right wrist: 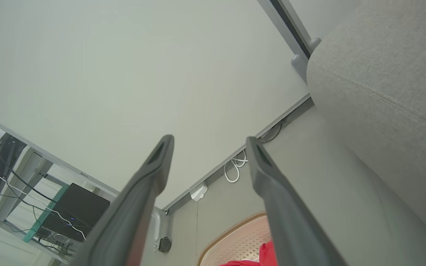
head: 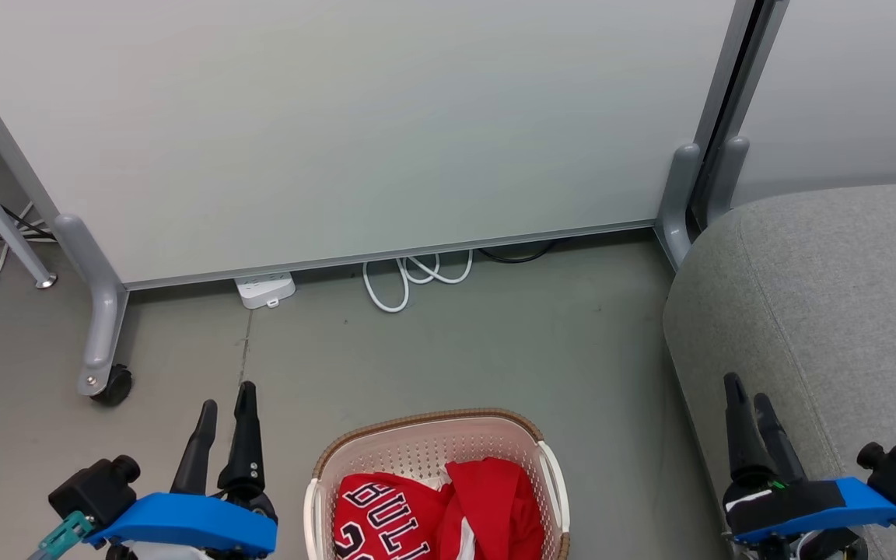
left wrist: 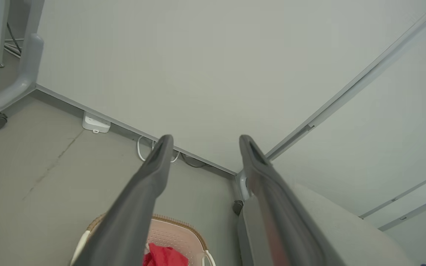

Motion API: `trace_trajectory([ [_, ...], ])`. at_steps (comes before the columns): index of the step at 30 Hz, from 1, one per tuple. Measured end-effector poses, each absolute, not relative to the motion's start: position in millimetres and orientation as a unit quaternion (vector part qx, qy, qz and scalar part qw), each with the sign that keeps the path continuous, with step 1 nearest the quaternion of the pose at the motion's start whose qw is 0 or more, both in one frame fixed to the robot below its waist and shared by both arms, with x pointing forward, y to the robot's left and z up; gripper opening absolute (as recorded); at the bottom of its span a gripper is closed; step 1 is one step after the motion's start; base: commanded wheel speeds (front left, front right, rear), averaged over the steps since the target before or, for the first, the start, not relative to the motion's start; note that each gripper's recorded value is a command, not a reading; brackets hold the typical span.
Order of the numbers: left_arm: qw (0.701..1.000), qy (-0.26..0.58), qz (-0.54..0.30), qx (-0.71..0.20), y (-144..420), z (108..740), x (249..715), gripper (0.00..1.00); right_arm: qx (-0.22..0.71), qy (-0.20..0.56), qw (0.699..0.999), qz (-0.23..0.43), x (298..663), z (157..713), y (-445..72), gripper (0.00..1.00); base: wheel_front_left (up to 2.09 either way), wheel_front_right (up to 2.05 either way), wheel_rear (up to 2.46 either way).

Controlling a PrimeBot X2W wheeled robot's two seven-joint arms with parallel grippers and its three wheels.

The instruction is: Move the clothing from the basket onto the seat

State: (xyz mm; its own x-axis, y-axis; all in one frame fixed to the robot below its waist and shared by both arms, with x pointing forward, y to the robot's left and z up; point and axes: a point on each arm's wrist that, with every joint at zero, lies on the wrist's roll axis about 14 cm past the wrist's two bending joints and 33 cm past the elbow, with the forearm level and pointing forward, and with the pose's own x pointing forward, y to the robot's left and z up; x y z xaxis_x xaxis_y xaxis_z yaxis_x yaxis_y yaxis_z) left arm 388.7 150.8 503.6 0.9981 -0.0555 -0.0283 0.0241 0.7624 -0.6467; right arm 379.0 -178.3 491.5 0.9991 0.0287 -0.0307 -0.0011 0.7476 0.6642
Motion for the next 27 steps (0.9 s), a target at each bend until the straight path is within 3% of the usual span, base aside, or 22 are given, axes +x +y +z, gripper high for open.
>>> trace_trajectory([
  [27,0.982,-0.001,-0.05,-0.182,134.2,508.9,388.9,1.0,0.206,0.009,0.978,0.028,376.3,490.7,-170.9,1.0,0.0,0.0,0.0],
])
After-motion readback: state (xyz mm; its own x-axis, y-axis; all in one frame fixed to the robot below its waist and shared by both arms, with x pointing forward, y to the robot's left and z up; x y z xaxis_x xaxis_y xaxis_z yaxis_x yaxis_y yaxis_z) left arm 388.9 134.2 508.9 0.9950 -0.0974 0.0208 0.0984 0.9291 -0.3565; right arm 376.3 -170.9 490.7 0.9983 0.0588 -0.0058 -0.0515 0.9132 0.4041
